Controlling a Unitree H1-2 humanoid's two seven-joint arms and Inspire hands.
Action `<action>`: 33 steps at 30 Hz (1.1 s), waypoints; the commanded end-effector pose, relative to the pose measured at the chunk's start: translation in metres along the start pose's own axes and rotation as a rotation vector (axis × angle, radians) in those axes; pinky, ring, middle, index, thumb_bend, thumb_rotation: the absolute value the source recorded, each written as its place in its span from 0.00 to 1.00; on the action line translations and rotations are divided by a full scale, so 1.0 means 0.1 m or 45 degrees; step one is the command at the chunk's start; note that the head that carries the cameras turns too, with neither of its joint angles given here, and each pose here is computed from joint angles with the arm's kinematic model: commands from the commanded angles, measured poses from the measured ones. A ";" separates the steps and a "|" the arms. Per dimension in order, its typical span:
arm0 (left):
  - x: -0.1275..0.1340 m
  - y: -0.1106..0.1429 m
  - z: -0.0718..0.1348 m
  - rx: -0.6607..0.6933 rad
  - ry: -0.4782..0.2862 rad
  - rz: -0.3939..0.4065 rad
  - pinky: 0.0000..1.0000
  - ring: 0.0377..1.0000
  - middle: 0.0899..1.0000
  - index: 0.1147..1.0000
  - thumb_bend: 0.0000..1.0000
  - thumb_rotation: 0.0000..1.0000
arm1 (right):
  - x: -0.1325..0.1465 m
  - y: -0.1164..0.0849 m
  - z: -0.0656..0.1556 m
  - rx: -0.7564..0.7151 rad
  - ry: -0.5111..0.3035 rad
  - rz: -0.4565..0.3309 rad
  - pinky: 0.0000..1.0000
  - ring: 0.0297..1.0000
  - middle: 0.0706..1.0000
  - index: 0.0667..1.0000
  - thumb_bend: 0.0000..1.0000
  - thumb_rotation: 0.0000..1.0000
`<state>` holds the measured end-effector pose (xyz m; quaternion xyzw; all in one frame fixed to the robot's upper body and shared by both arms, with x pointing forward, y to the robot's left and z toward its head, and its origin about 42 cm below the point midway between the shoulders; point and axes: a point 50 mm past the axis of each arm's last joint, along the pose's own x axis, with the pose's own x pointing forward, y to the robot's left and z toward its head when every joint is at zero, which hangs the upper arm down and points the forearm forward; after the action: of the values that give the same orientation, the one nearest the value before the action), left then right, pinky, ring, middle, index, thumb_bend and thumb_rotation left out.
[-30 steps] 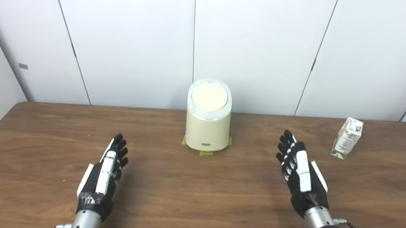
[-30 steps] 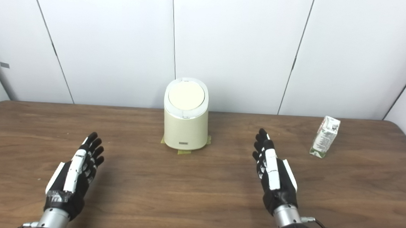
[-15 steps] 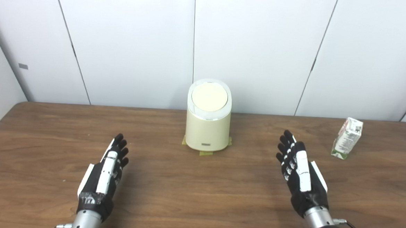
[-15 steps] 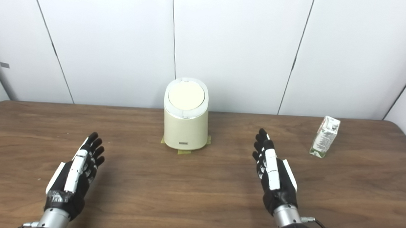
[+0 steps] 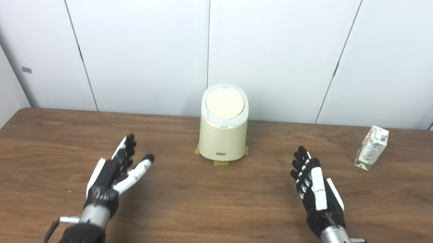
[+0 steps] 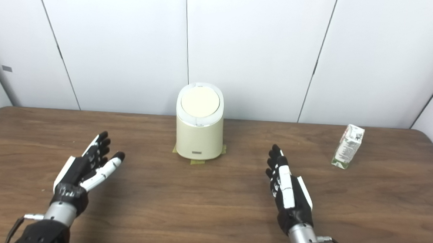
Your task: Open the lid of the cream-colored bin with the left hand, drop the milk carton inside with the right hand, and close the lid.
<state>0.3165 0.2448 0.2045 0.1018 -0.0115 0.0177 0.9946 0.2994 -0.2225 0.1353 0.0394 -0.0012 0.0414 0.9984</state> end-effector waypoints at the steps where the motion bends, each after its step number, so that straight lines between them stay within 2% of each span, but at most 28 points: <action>1: 0.24 -0.01 0.39 0.090 -0.160 0.019 0.94 0.95 0.95 1.00 0.77 0.33 | 0.04 0.00 0.13 -0.024 -0.108 0.019 1.00 1.00 1.00 1.00 0.65 1.00; 6: 0.65 -0.12 0.82 0.101 -0.273 -0.012 0.91 0.94 0.96 1.00 0.82 0.20 | 0.04 -0.03 0.08 -0.010 -0.103 0.012 1.00 1.00 1.00 1.00 0.63 1.00; 10: 0.90 -0.21 1.03 0.191 -0.291 -0.035 0.91 0.94 0.96 1.00 0.83 0.20 | 0.04 -0.04 0.05 -0.029 -0.095 0.023 1.00 1.00 1.00 1.00 0.65 1.00; 13: 1.06 -0.28 1.13 0.209 -0.285 -0.043 0.89 0.93 0.96 1.00 0.84 0.20 | 0.04 -0.05 0.03 -0.021 -0.098 0.020 1.00 1.00 1.00 1.00 0.66 1.00; 17: 1.25 -0.36 1.24 0.195 -0.274 -0.063 0.88 0.95 0.97 1.00 0.83 0.11 | 0.06 -0.05 0.01 -0.018 -0.098 0.003 1.00 1.00 1.00 1.00 0.65 1.00; 20: 1.37 -0.42 1.32 0.296 -0.273 -0.073 0.85 0.93 0.96 1.00 0.83 0.11 | 0.06 -0.06 0.00 -0.010 -0.101 -0.001 1.00 1.00 1.00 1.00 0.65 1.00; 25: 1.62 -0.53 1.45 0.444 -0.262 -0.105 0.85 0.93 0.97 1.00 0.85 0.07 | 0.08 -0.07 -0.01 -0.009 -0.117 -0.011 1.00 1.00 1.00 1.00 0.66 1.00; 30: 1.83 -0.65 1.57 0.534 -0.230 -0.133 0.79 0.92 0.97 1.00 0.86 0.02 | 0.09 -0.05 -0.01 -0.001 -0.126 -0.015 1.00 1.00 1.00 1.00 0.65 1.00; 33: 1.91 -0.70 1.59 0.551 -0.225 -0.159 0.78 0.90 0.97 1.00 0.86 0.00 | 0.09 -0.03 -0.01 -0.002 -0.130 -0.011 1.00 1.00 1.00 1.00 0.65 1.00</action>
<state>0.5012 0.1565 0.3117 0.3095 -0.0333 -0.0629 0.9482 0.2996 -0.2281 0.1188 0.0386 -0.0120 0.0321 0.9987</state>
